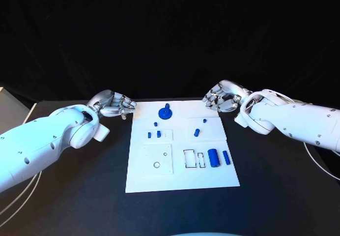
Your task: Assemble the parts on the task board
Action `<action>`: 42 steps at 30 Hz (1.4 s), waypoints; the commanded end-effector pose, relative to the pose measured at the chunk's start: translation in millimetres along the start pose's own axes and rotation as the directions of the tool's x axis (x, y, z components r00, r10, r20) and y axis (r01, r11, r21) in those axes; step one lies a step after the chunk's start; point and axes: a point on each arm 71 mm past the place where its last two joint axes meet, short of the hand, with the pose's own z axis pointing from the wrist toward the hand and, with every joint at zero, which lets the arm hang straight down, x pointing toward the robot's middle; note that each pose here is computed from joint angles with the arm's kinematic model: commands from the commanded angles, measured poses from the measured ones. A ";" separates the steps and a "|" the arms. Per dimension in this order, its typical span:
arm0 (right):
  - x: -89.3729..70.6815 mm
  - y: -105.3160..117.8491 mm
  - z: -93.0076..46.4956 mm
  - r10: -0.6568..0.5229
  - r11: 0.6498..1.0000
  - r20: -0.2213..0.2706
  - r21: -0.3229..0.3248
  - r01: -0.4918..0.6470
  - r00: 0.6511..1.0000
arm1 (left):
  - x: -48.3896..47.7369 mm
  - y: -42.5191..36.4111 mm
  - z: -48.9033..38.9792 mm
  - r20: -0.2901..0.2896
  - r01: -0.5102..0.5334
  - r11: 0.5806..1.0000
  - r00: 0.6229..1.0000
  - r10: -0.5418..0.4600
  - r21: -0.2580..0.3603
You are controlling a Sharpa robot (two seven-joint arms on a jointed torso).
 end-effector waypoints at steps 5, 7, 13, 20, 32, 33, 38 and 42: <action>17.0 2.9 -7.5 -0.336 0.941 -0.118 -0.007 0.337 0.935 | 3.5 -1.1 -25.5 -0.001 0.381 0.914 0.923 -0.385 0.140; 19.9 3.8 -9.4 -0.365 0.930 -0.116 0.004 0.368 0.924 | 3.9 -0.3 -31.3 0.004 0.404 0.903 0.913 -0.409 0.149; 28.3 8.1 -13.1 -0.401 0.912 -0.141 0.029 0.409 0.905 | 1.2 3.2 -42.1 0.054 0.454 0.878 0.883 -0.466 0.155; 38.2 12.9 -17.0 -0.420 0.902 -0.183 0.025 0.431 0.889 | -2.0 4.7 -47.6 0.079 0.468 0.869 0.871 -0.484 0.160; 46.8 18.1 -16.3 -0.420 0.903 -0.181 0.009 0.429 0.889 | -1.8 5.5 -48.5 0.085 0.468 0.869 0.871 -0.485 0.159; 47.6 18.8 -15.8 -0.419 0.904 -0.178 0.007 0.427 0.890 | -2.1 5.9 -48.3 0.088 0.464 0.871 0.872 -0.481 0.159; 51.0 20.9 -12.5 -0.418 0.905 -0.170 0.006 0.425 0.892 | -3.4 7.4 -48.2 0.097 0.454 0.876 0.876 -0.472 0.160; 53.0 21.2 -10.5 -0.418 0.905 -0.166 0.009 0.425 0.893 | -3.1 7.2 -48.1 0.096 0.452 0.877 0.877 -0.470 0.161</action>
